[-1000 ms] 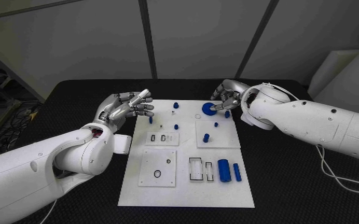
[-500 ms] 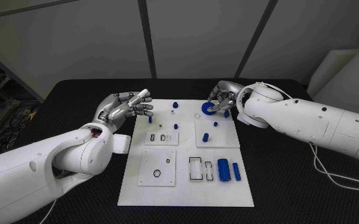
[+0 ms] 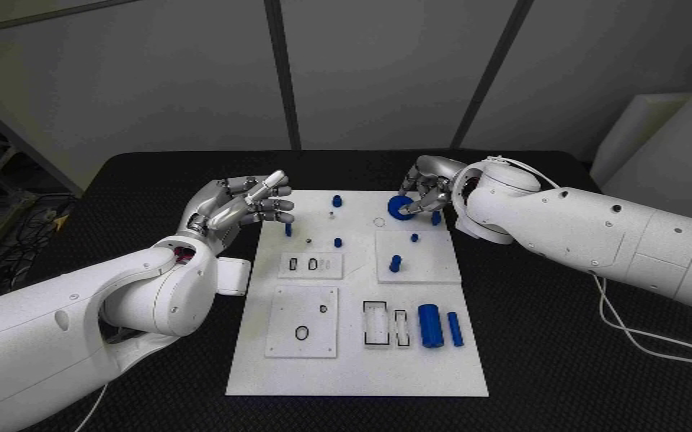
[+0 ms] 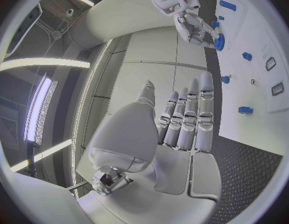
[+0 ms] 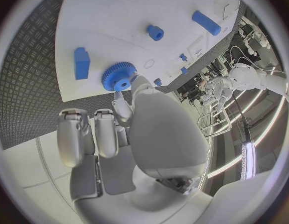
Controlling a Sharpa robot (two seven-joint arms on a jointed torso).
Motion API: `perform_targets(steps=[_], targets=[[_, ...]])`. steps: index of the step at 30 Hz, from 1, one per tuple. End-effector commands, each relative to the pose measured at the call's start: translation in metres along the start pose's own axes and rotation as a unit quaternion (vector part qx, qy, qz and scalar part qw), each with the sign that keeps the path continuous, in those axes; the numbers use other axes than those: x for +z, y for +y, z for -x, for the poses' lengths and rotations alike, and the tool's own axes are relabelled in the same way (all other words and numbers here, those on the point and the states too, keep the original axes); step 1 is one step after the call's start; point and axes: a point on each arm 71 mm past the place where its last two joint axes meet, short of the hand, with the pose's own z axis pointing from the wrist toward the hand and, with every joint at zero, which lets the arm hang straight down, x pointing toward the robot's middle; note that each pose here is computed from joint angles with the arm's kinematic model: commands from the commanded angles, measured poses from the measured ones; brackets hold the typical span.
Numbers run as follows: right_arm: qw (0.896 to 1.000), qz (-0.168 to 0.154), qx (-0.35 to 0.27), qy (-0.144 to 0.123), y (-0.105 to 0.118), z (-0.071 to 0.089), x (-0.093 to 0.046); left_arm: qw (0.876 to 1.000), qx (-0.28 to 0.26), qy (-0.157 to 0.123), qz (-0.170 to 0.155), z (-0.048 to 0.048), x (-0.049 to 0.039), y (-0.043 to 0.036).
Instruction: Assemble the parts on the task board
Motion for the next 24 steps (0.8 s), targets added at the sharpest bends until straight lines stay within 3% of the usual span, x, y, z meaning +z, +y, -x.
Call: perform_targets(steps=[1, 18, 24], targets=[[1.000, -0.001, -0.017, 0.007, -0.0003, 0.0001, 0.0000, 1.000, -0.002, 0.007, -0.003, -0.0013, 0.0003, -0.0009], [1.000, 0.000, -0.025, 0.015, 0.0005, -0.0014, 0.0000, 1.000, -0.001, 0.005, -0.003, -0.0003, 0.0002, -0.0005], [0.999, 0.001, -0.035, 0.002, 0.0029, -0.0005, 0.0015, 1.000, -0.001, 0.005, -0.003, -0.0003, 0.0001, -0.0005]])
